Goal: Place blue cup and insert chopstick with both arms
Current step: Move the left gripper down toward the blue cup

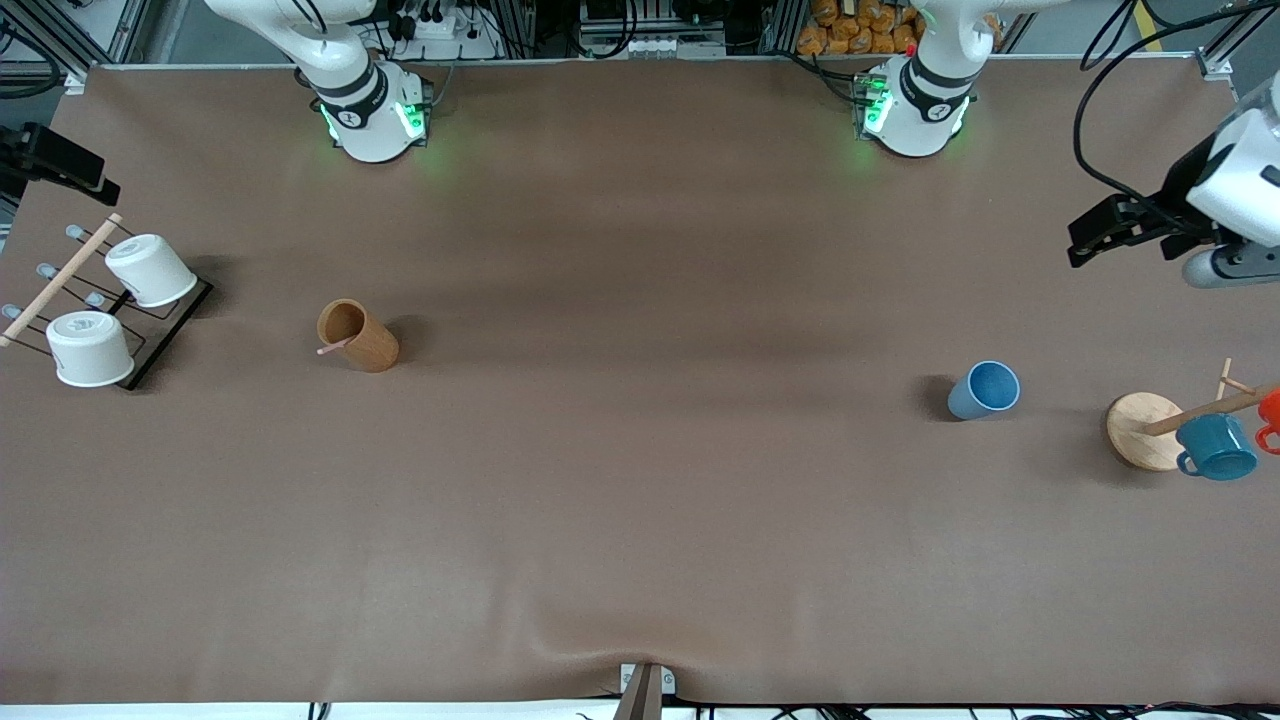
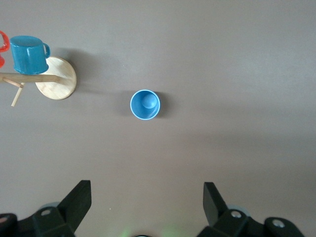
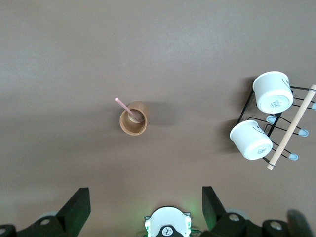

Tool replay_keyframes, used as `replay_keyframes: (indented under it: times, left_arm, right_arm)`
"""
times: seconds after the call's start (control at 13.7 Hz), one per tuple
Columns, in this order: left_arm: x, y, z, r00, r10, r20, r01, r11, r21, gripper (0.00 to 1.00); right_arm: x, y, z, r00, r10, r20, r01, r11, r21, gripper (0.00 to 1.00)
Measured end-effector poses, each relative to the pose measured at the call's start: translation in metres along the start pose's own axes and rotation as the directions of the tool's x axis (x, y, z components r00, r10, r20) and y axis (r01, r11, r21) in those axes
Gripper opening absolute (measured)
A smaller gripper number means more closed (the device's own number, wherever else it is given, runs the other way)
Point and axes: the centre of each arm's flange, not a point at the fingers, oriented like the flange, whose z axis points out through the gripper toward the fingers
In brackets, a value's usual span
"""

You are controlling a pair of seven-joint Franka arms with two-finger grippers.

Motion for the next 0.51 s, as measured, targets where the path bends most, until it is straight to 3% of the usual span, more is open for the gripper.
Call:
replay_keyframes:
  times: [0.36, 0.51]
  left_arm:
    - [0.001, -0.008, 0.002, 1.0, -0.011, 0.008, 0.011, 1.0, 0.001, 1.0]
    - [0.005, -0.008, 0.017, 0.999, -0.003, 0.039, 0.003, 1.0, 0.004, 1.0]
  right_arm:
    - [0.0, 0.0, 0.0, 1.0, 0.0, 0.0, 0.0, 1.0, 0.0, 1.0]
    - [0.0, 0.0, 0.0, 1.0, 0.0, 0.0, 0.0, 1.0, 0.0, 1.0]
